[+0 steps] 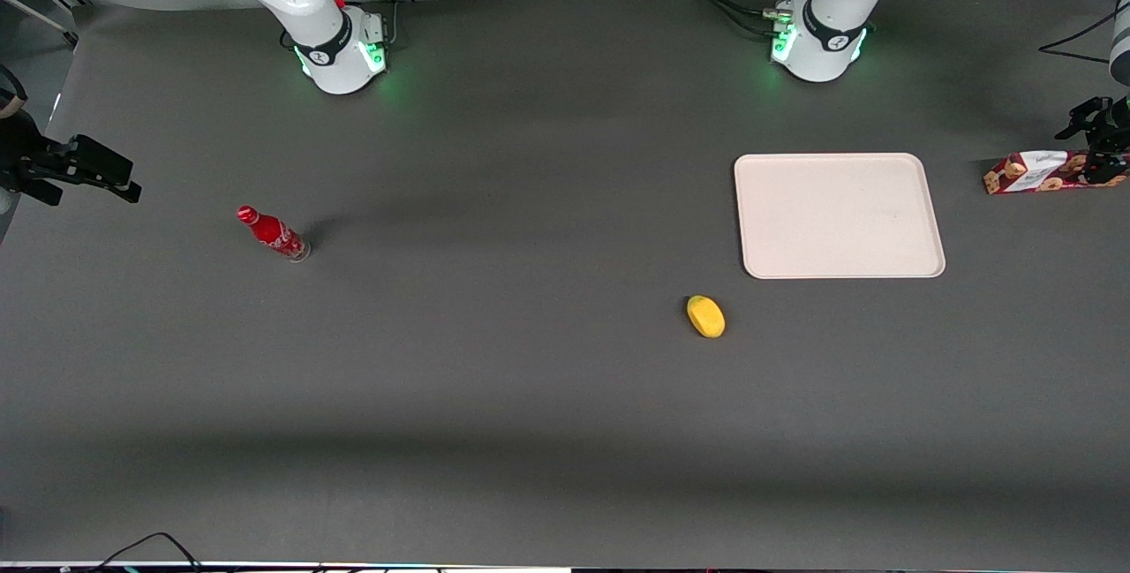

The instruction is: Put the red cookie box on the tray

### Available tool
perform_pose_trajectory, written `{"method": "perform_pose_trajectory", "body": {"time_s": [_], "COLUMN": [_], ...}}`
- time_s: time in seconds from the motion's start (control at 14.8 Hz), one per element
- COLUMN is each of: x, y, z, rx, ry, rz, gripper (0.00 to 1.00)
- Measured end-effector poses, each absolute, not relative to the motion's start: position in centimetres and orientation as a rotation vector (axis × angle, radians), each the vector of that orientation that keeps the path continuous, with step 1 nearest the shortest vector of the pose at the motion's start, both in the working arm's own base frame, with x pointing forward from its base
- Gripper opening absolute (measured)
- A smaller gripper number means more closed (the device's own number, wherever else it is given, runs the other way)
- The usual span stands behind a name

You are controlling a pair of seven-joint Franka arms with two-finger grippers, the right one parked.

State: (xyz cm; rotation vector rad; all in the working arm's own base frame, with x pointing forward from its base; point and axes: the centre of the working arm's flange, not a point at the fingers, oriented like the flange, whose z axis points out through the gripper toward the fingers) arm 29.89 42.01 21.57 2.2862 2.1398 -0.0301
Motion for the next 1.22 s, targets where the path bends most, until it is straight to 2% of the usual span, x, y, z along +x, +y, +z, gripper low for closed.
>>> {"method": "perform_pose_trajectory", "body": {"time_s": [0.2,0.41,0.47,0.74,0.81,1.01,1.22], "x": [29.8,30.2,30.3,30.5,30.6,31.7,34.6], "y": [42.0,42.4,42.5,42.6,42.7,43.2,44.2], "z": [21.3,21.3,21.4,21.5,21.6,22.7,26.1], "rx": [2.288,2.295,2.295,2.288,2.287,2.277,2.272], "ry": [2.142,2.144,2.144,2.144,2.142,2.115,2.046], "rz": [-0.039,-0.031,-0.029,-0.029,-0.031,-0.068,-0.109], "gripper": [0.94,0.63,0.49,0.12,0.07,0.07,0.06]}}
